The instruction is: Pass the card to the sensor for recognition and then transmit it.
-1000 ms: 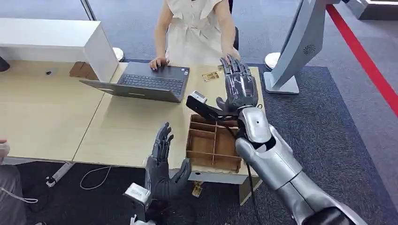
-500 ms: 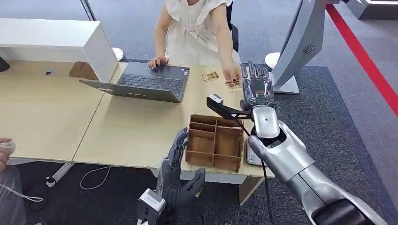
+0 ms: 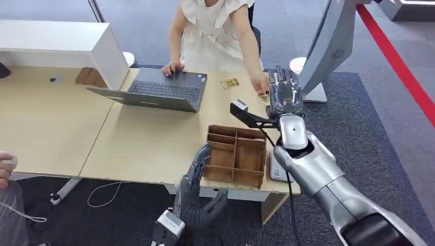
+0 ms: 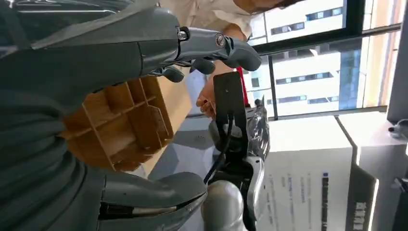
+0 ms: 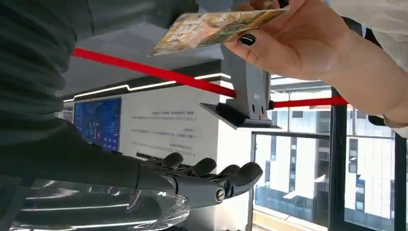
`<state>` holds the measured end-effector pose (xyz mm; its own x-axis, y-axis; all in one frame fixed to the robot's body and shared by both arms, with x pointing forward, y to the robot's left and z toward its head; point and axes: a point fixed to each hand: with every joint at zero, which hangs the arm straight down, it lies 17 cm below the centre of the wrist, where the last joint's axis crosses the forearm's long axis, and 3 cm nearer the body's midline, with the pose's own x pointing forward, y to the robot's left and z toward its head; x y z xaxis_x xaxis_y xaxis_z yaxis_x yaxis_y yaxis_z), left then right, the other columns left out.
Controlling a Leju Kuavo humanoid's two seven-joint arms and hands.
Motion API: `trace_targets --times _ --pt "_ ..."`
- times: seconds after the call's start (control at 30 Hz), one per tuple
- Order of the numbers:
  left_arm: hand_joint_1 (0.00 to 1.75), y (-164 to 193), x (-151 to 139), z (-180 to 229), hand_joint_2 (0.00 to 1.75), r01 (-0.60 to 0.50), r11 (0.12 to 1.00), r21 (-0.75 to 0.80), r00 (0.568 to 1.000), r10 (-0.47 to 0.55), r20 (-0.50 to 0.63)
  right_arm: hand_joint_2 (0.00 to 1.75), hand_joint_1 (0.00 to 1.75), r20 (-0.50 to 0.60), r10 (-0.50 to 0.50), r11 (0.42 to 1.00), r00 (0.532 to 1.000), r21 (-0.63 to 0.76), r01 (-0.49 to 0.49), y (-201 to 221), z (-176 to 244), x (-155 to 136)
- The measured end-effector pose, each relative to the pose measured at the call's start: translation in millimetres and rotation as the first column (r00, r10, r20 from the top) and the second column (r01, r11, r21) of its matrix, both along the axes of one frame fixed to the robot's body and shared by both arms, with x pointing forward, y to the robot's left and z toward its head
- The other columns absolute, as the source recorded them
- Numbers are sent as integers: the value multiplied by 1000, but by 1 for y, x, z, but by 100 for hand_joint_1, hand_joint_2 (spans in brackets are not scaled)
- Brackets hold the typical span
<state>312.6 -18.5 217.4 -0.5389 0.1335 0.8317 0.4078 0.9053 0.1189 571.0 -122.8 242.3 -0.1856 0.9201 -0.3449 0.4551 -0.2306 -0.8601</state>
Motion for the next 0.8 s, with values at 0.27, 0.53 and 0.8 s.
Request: trace_targets --times 0.27,0.53,0.8 --pt "0 -1 -2 -1 175 10 1000 8 1000 -10 5 175 175 -3 14 1000 1000 19 -14 2 -1 0" --pt "0 -1 -3 -2 175 10 1000 16 1000 -10 10 175 175 -21 9 999 1000 39 -8 0 -4 2" --pt "0 -2 -5 -5 175 19 1000 23 1000 -19 5 175 175 -37 9 998 999 55 -7 -2 -11 0"
